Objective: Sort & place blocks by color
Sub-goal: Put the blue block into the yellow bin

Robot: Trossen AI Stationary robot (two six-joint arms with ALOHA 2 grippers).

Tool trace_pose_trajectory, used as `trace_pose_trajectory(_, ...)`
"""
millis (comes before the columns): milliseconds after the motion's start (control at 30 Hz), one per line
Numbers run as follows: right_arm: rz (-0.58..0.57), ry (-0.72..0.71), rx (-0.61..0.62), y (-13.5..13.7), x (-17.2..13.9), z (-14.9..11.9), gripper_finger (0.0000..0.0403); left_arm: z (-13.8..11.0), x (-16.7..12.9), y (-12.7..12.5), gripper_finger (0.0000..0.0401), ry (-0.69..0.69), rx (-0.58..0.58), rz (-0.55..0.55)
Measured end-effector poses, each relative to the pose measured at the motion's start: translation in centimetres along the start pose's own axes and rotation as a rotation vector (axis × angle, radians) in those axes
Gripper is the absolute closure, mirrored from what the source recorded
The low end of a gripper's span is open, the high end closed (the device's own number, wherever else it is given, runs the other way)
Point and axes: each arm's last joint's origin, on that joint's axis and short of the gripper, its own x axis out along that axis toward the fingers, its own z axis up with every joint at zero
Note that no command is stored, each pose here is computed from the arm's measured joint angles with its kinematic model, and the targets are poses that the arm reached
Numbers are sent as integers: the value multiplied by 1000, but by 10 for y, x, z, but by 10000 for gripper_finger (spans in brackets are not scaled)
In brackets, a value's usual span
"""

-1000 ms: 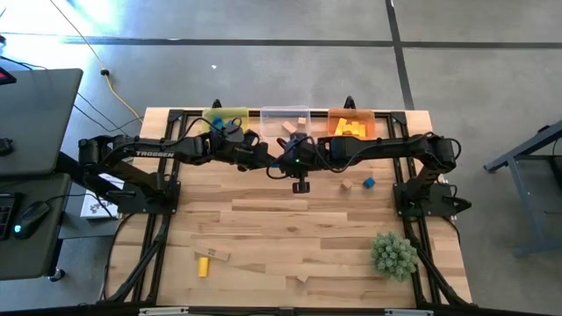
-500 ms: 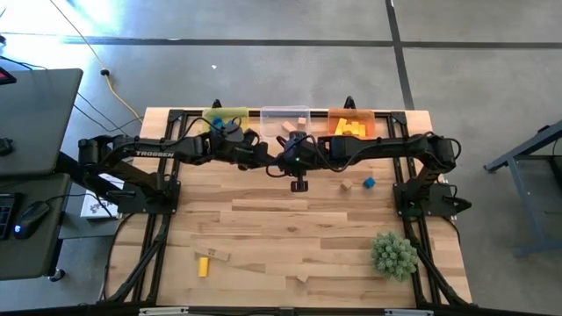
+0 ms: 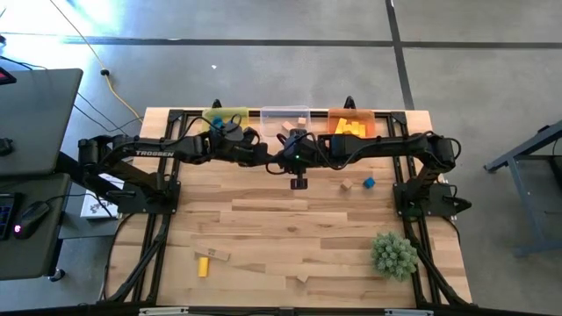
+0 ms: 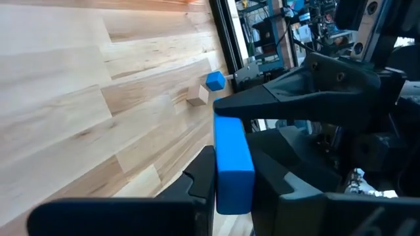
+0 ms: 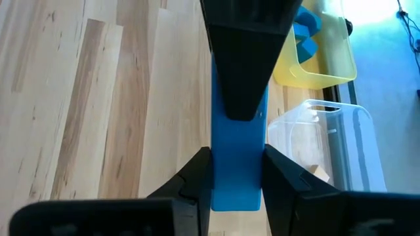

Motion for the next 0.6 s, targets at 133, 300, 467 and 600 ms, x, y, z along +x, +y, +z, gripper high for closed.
trace_pose_trajectory(133, 1, -1, 7, 0, 0, 0, 302, 0, 0, 0, 365, 1, 31, 0)
trace_pose_trajectory(300, -2, -10, 19, -1, 0, 1, 281, 0, 0, 1, 365, -11, 74, 16)
trace_pose_trajectory(467, -3, -9, 35, -1, 0, 1, 266, 0, 0, 1, 365, -15, 83, 20)
trace_pose_trajectory(600, -4, -5, 34, -1, 0, 0, 243, -1, 0, 5, 365, -14, 90, 61)
